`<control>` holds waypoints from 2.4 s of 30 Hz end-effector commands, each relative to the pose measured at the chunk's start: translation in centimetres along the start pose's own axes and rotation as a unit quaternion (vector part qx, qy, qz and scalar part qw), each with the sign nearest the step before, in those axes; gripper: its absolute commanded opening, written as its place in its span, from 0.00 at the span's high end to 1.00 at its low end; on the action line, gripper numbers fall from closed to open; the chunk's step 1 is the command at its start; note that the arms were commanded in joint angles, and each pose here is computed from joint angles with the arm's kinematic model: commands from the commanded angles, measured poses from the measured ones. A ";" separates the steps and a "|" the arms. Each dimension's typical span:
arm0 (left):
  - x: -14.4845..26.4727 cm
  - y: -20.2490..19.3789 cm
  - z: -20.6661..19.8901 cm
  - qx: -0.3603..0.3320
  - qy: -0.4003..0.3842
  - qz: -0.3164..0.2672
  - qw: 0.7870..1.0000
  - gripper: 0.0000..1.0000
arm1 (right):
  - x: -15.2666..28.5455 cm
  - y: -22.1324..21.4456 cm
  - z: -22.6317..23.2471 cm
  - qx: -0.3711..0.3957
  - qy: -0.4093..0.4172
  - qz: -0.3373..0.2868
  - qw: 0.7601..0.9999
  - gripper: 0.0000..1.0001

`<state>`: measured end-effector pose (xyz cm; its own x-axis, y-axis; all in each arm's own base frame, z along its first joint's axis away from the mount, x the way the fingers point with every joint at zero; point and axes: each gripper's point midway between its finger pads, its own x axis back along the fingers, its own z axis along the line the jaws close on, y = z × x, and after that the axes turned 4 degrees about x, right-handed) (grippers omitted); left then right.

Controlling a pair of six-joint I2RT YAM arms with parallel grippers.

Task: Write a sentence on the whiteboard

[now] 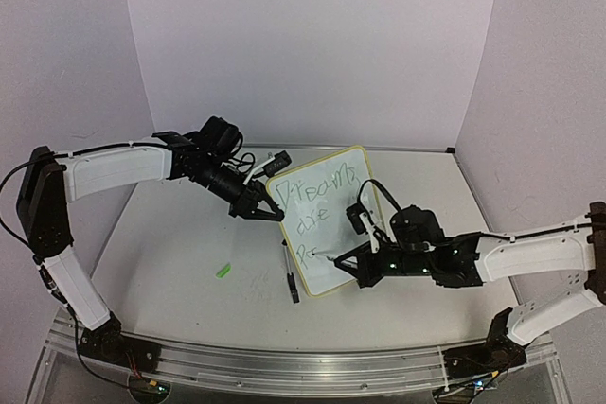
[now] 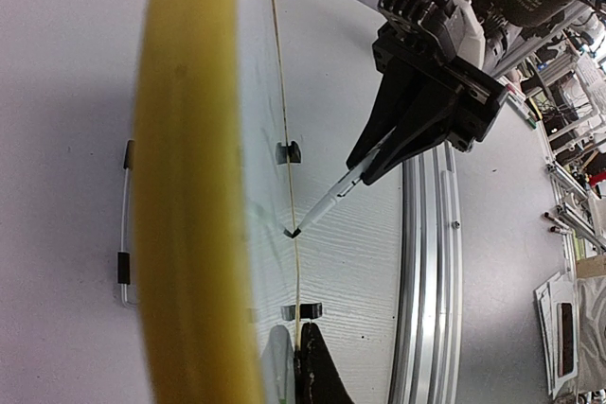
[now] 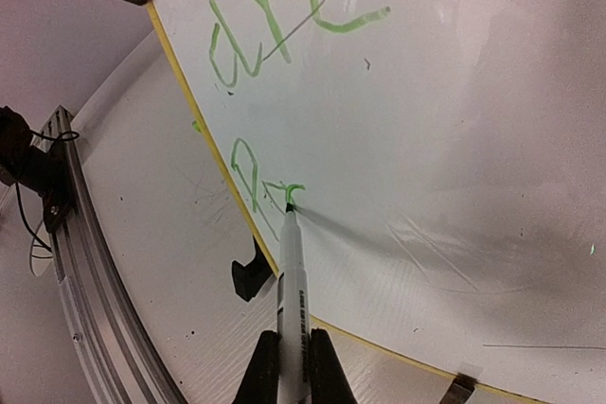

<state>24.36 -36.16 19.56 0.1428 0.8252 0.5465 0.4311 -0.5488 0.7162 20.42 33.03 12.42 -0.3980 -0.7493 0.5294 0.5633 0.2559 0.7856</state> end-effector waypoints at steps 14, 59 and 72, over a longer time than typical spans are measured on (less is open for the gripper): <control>-1.0 -2.0 0.7 0.005 0.014 0.041 0.999 1.00 | 0.9 -1.2 -1.4 -0.020 -0.031 0.009 0.999 1.00; -1.0 -2.0 0.7 0.004 0.014 0.040 0.999 1.00 | 1.3 1.0 -1.4 -0.026 -0.039 -0.031 0.998 1.00; -1.1 -2.0 0.7 0.006 0.011 0.040 0.999 1.00 | 2.6 -0.2 -2.8 -0.044 -0.073 -0.030 0.996 1.00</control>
<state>24.35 -36.15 19.52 0.1439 0.8246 0.5471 0.4326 -0.5496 0.7147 21.15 29.94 13.76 -0.5194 -0.6919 0.5015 0.5728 0.1536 0.8052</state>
